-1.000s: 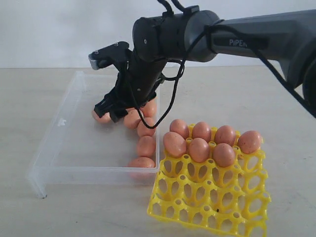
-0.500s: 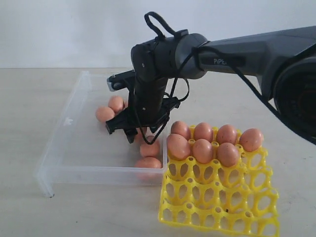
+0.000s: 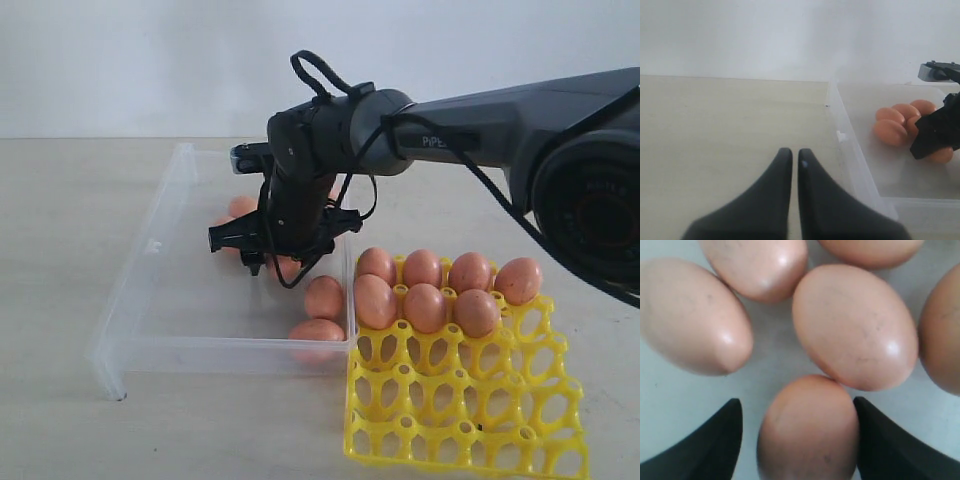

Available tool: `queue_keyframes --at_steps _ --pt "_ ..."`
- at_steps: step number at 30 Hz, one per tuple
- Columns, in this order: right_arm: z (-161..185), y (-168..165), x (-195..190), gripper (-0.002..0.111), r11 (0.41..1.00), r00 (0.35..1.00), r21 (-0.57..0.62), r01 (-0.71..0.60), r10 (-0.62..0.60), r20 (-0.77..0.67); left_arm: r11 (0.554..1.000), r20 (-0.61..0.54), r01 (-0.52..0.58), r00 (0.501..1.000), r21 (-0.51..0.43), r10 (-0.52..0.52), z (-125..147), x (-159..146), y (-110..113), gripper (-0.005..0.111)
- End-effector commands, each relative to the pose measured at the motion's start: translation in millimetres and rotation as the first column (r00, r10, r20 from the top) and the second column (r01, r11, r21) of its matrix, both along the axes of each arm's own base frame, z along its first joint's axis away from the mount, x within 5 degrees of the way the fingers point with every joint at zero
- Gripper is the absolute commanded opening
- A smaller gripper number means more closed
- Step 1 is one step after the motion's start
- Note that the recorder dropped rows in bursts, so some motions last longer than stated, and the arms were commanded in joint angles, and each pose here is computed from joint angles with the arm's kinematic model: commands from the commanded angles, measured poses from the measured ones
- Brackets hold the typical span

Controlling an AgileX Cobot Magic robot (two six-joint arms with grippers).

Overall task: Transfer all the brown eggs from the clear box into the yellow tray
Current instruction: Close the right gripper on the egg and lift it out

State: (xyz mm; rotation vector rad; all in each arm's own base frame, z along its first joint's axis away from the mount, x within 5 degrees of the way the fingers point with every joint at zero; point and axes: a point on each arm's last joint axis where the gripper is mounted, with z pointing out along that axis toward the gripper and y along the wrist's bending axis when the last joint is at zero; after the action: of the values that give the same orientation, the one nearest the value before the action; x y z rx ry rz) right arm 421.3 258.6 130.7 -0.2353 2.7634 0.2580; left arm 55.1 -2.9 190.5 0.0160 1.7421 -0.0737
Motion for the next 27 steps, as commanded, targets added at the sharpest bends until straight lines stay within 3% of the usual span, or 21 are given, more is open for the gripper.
queue_keyframes --at_steps 1,3,6,7,15,23,27 --pt "1.2 -1.4 2.6 0.048 1.000 1.000 0.016 0.026 -0.026 0.008 1.000 0.008 -0.002 1.000 -0.001 0.002 0.0 0.1 0.1 0.004" --pt "0.8 -1.8 1.9 0.034 1.000 1.000 0.011 0.026 -0.026 -0.001 1.000 0.008 -0.002 1.000 -0.001 0.002 0.0 0.1 0.1 0.004" --pt "0.3 -2.4 0.9 0.004 1.000 1.000 0.002 0.022 -0.022 -0.011 1.000 0.008 -0.002 1.000 -0.001 0.002 0.0 0.1 0.1 0.004" --pt "0.2 -2.6 0.6 0.000 1.000 1.000 0.000 0.022 -0.022 -0.015 1.000 0.008 -0.002 1.000 -0.001 0.002 0.0 0.1 0.1 0.004" --pt "11.9 -2.3 -1.4 0.000 0.998 0.998 -0.024 -0.061 0.062 0.011 1.000 0.008 -0.002 1.000 -0.001 0.002 0.0 0.1 0.1 0.004" --pt "78.9 12.4 -22.0 0.000 0.987 0.980 0.006 -0.158 0.156 0.125 1.000 0.008 -0.002 1.000 -0.001 0.002 0.0 0.1 0.1 0.004" --pt "107.5 29.1 -47.3 0.000 0.959 0.938 -0.013 -0.284 0.280 0.202 1.000 0.008 -0.002 1.000 -0.001 0.002 0.0 0.1 0.1 0.004"
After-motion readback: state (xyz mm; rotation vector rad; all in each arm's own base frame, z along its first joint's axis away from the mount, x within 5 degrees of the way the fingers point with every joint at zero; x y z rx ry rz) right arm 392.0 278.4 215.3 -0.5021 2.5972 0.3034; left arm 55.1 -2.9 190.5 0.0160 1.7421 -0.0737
